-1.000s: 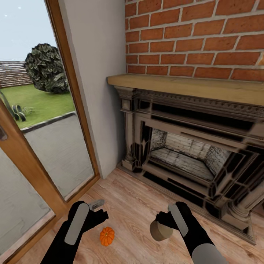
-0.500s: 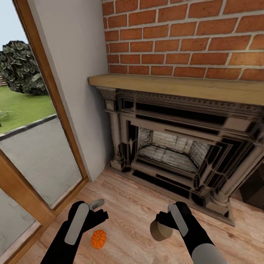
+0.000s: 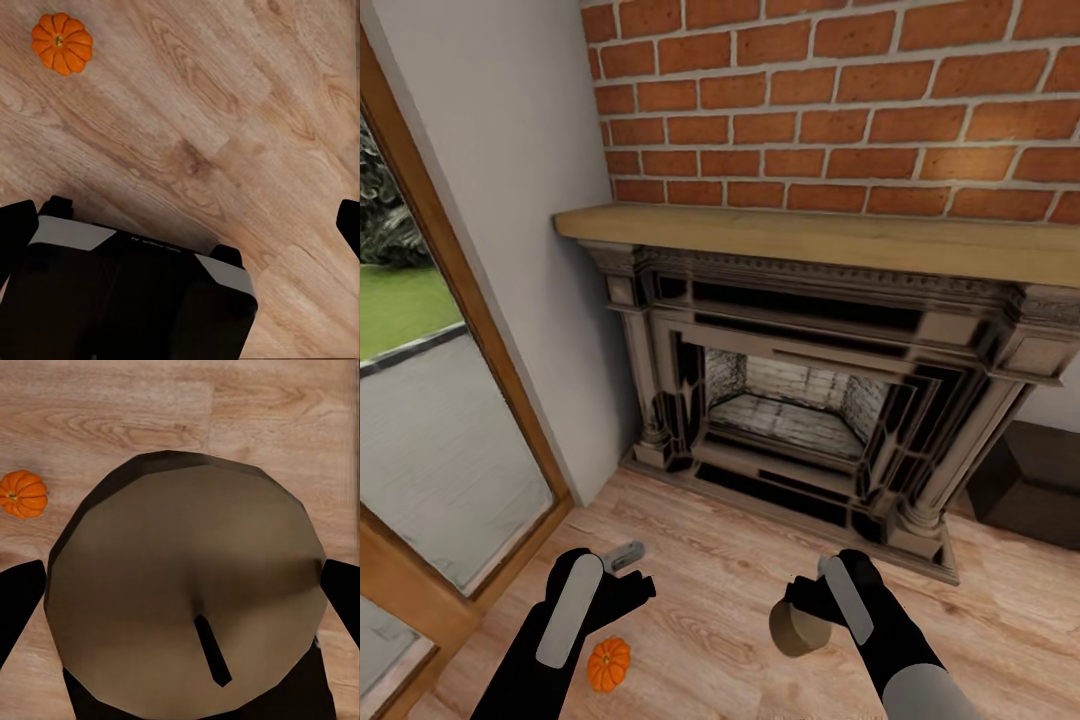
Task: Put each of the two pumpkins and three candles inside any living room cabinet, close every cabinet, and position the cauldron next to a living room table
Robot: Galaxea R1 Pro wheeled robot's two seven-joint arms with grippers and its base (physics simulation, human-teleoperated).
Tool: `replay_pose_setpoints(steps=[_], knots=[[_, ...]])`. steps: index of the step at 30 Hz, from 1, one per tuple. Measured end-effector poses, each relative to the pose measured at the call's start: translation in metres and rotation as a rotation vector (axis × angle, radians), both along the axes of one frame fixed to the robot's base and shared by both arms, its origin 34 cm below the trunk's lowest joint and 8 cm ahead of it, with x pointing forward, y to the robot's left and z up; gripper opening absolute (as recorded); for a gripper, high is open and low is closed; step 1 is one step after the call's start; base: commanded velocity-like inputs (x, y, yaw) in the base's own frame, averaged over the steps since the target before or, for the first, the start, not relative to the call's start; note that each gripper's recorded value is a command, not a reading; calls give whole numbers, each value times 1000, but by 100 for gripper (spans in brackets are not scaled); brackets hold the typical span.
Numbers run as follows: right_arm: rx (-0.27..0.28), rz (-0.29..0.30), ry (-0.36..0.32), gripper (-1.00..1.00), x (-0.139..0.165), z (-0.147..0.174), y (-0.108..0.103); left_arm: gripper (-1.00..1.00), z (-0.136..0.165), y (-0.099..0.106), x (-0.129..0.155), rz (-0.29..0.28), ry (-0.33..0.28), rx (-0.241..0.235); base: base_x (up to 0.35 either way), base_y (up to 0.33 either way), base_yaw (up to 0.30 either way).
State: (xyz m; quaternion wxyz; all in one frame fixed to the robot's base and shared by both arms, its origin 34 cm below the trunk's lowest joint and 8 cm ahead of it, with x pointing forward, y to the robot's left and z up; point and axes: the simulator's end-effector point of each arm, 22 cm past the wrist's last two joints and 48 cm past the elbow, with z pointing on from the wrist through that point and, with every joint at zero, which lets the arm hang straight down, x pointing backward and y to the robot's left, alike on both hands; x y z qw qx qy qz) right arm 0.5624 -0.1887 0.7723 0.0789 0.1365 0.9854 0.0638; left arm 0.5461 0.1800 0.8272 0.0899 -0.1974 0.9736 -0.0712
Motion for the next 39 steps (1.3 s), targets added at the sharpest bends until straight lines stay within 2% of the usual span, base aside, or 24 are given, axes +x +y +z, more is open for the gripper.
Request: replay_pose_setpoints(steps=[5,11,39], knots=[[-6,-6,-8,-100,2,1,-2,100,0,0,-2,0,4,0,0,0,-126],[9,-44,0,-100,1,1,-8,100,0,0,-2,0,4,1,0,0,-77],[9,-47,4,-100,-1,1,-12,100,2,-1,-1,-1,-1,-1,0,0,-264]])
